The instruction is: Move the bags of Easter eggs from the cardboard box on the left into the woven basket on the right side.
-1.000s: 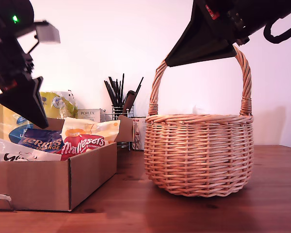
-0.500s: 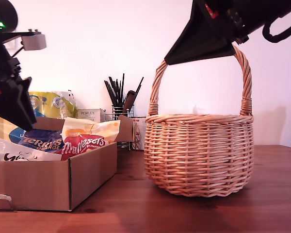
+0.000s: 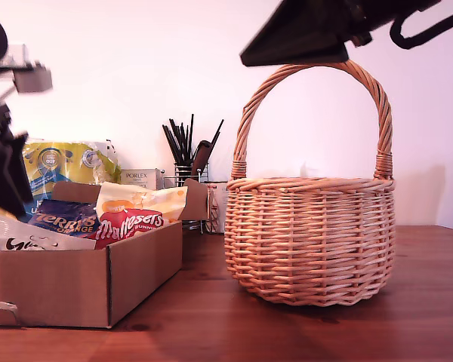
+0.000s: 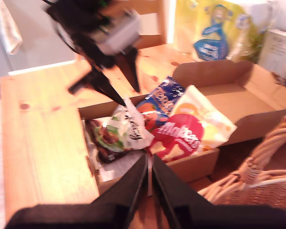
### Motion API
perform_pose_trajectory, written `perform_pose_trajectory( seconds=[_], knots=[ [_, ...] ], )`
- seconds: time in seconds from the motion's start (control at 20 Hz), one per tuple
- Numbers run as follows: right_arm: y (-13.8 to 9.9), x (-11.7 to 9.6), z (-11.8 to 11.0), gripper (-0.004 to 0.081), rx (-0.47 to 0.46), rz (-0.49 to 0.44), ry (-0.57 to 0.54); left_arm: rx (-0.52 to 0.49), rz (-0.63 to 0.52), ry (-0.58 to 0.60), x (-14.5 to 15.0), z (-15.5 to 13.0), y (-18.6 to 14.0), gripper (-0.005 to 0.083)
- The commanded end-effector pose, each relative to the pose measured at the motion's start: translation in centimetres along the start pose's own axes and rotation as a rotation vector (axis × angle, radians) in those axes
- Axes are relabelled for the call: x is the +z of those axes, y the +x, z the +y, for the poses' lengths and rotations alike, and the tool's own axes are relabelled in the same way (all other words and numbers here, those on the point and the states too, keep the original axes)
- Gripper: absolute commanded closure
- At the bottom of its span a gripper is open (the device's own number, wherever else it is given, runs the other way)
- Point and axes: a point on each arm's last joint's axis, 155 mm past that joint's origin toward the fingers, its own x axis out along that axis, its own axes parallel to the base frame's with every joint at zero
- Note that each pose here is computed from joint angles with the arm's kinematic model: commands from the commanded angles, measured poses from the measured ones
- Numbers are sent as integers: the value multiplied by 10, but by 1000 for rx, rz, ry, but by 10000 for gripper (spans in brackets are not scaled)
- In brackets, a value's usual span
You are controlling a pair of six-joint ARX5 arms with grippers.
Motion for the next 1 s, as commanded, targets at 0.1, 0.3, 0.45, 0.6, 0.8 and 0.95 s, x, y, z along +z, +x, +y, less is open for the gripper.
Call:
perform_pose_trajectory(
  seconds=[0.1,0.3,0.45,0.6,0.8,0.95],
  knots=[
    [5,-10,12,783,38,23,15,-43,21,6,-10,-10,19,338],
    [8,-13,16,783,49,36,16,-88,61,-2,-21,-19,29,425],
    [8,-13,16,783,50,36,16,-123,77,-11,-26,-27,32,553],
    [9,-13,20,783,65,36,16,-112,88,-9,-27,-24,31,801],
    [19,-20,29,783,98,66,17,-139,97,-43,-23,-25,23,795],
    [34,-15,32,783,120,77,16,-186,123,-61,-27,-35,18,795]
  ],
)
